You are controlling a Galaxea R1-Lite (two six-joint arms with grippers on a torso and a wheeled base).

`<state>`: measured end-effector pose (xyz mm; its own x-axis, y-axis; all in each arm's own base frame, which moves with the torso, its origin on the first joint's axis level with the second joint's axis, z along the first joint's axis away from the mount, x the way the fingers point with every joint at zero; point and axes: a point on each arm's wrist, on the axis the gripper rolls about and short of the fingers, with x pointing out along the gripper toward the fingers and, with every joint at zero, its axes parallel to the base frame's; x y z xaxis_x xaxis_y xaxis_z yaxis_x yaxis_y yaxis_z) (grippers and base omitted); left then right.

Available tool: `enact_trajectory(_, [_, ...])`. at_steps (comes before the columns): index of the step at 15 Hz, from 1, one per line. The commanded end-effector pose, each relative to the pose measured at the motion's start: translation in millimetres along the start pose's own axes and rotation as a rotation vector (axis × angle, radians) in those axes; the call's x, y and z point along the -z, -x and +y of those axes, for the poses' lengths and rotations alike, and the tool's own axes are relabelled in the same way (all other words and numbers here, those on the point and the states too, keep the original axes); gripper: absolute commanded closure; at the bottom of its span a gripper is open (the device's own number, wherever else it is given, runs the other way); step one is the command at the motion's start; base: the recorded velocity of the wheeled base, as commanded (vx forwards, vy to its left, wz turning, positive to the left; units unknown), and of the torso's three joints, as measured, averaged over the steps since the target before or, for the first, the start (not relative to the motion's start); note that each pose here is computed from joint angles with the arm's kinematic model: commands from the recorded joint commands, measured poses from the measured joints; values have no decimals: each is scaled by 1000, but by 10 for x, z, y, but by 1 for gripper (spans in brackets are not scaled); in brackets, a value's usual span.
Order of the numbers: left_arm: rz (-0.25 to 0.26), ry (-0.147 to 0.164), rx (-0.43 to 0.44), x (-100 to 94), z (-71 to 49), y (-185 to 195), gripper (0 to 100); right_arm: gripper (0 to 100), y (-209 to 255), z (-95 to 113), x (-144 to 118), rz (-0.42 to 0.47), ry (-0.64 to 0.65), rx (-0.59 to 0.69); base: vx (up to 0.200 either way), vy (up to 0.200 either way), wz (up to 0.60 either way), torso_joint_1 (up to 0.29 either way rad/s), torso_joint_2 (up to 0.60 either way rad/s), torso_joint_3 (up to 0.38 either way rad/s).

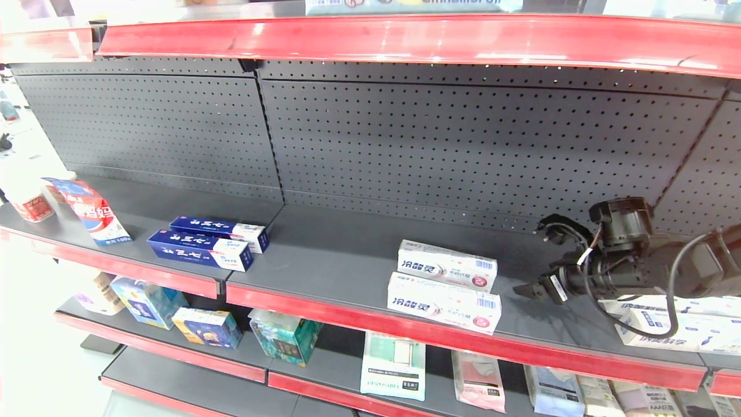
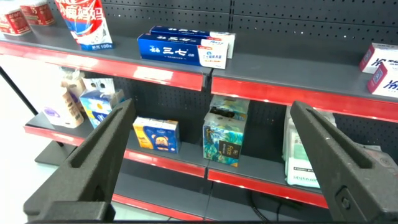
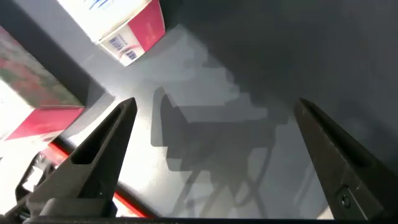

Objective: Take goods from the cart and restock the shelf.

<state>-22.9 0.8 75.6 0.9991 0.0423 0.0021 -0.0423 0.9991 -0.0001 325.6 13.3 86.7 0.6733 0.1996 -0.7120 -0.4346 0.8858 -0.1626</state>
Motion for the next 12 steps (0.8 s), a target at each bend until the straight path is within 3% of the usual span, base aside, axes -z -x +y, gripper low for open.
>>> enact_trajectory(1, [1, 0, -1, 0, 0, -1, 0, 0, 134, 63, 44, -19, -22, 13, 0, 0, 0, 0, 0, 0])
enact_trajectory(6, [1, 0, -1, 0, 0, -1, 0, 0, 516, 127, -6, -84, -160, 107, 0, 0, 0, 0, 0, 0])
enact_trajectory(12, [1, 0, -1, 0, 0, -1, 0, 0, 731, 402, 400, -4, -163, 101, 0, 0, 0, 0, 0, 0])
